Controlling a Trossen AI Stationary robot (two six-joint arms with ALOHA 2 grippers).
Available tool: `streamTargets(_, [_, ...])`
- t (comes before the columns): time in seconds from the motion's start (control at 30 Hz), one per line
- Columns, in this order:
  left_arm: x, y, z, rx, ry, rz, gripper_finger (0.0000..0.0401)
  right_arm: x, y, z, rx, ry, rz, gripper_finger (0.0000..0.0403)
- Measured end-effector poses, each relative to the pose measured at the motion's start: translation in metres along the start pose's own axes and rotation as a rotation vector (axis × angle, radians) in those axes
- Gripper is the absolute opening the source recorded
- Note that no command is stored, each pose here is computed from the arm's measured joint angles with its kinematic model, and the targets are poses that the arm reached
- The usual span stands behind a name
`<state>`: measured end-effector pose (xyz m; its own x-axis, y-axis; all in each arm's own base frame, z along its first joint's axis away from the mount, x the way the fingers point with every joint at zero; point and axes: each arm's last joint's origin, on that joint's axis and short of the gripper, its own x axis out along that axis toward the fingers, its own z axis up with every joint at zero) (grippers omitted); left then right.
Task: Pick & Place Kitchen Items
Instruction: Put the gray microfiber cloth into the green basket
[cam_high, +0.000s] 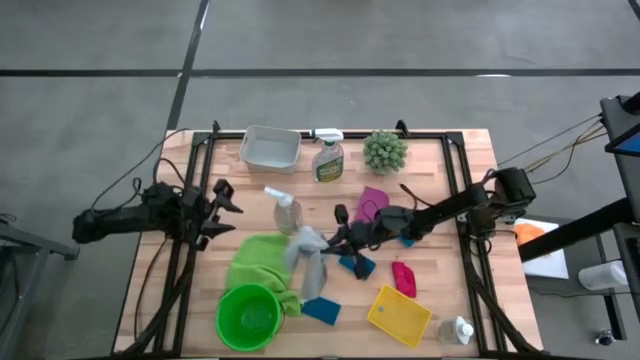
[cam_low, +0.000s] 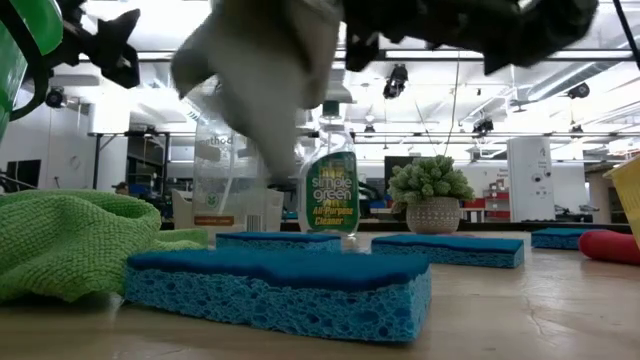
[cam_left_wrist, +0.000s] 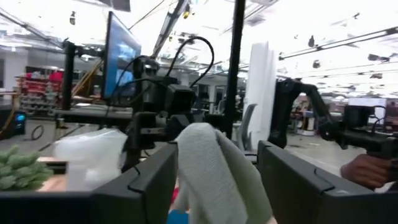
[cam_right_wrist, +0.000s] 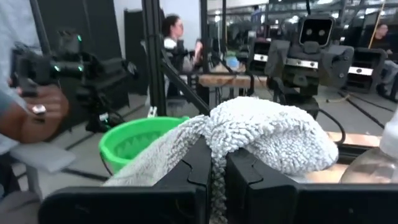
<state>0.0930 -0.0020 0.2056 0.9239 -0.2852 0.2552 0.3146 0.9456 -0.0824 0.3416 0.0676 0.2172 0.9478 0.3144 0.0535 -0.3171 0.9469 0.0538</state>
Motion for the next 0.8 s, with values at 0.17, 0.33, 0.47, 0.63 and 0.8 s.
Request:
streamTargets(0.17, [0.011,-0.004,-0.003,-0.031,0.039,-0.038,0.0281,0.012,0.001,0.017,-0.037,0.01,0.003,0.0018])
streamTargets(0.33, [0.03,-0.01,0.002,-0.026,0.056,-0.054,0.0319,0.018,0.0,0.026,-0.056,0.012,-0.001,0.0018])
streamTargets(0.47, [0.05,-0.014,0.005,-0.023,0.125,-0.018,0.0325,0.02,-0.001,0.029,-0.068,0.014,-0.024,0.0018])
streamTargets(0.63, [0.083,-0.02,0.008,-0.009,0.228,-0.016,0.0326,0.023,-0.001,0.033,-0.075,0.008,-0.027,0.0018])
streamTargets(0.8, [0.115,-0.022,0.008,0.002,0.303,-0.023,0.0326,0.025,0.0,0.034,-0.072,0.037,-0.036,0.0018])
